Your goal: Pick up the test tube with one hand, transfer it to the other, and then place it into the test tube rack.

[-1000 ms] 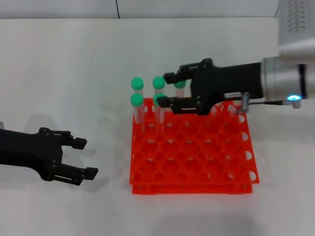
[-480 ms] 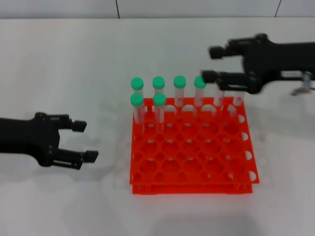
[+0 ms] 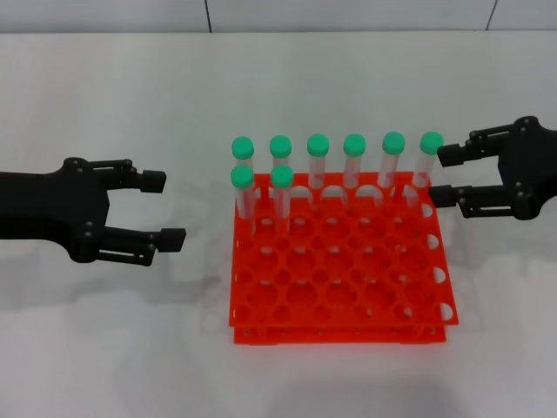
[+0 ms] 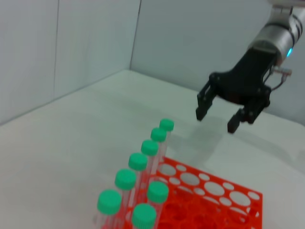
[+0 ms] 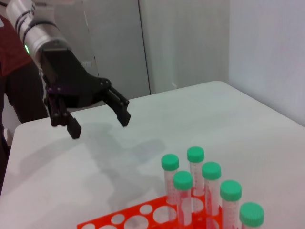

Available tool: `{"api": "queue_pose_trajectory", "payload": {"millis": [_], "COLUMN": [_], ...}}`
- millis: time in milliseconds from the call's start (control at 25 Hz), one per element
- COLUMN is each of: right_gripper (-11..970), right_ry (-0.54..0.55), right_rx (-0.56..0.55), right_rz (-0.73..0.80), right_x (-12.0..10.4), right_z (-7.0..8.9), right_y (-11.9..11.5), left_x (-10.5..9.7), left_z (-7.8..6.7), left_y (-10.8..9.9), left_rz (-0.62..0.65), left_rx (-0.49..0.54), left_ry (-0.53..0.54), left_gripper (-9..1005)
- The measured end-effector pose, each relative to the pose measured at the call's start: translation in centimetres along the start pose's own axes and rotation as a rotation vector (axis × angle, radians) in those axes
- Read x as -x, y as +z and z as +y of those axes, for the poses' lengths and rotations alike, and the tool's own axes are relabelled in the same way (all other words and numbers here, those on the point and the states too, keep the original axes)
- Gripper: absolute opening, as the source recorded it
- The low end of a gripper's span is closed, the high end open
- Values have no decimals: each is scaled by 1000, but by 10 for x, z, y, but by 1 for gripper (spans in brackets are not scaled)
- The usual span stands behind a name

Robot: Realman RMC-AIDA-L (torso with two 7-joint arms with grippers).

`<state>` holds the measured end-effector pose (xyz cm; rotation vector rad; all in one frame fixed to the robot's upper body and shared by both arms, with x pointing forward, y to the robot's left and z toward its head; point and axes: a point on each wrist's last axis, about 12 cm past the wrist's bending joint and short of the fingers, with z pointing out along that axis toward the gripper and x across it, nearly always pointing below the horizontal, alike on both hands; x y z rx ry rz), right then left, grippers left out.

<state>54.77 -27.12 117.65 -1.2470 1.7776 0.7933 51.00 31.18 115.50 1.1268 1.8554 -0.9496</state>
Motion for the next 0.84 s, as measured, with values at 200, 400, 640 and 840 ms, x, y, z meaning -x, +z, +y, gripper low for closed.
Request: {"api": "queue_pose_trajectory", "payload": {"millis": [200, 400, 640, 840], "right_gripper": [545, 545, 545, 545], "right_ry": [-10, -9, -3, 0], "right_rx": [-2, -2, -5, -4], "right_rz": [5, 7, 9, 7], "right_x": [-4, -5, -8, -9], "right_z": [2, 1, 3, 4], "right_y": [-2, -3, -4, -4], "left_x": [2, 4, 5, 6], "left_z": [-2, -2, -2, -2], "left_y": [0, 2, 3, 3], "left_rz": [-39, -52, -53, -53], "left_rx": [-3, -4, -13, -13], "left_ry": [9, 8, 7, 5], "left_gripper": [879, 880, 880, 880]}}
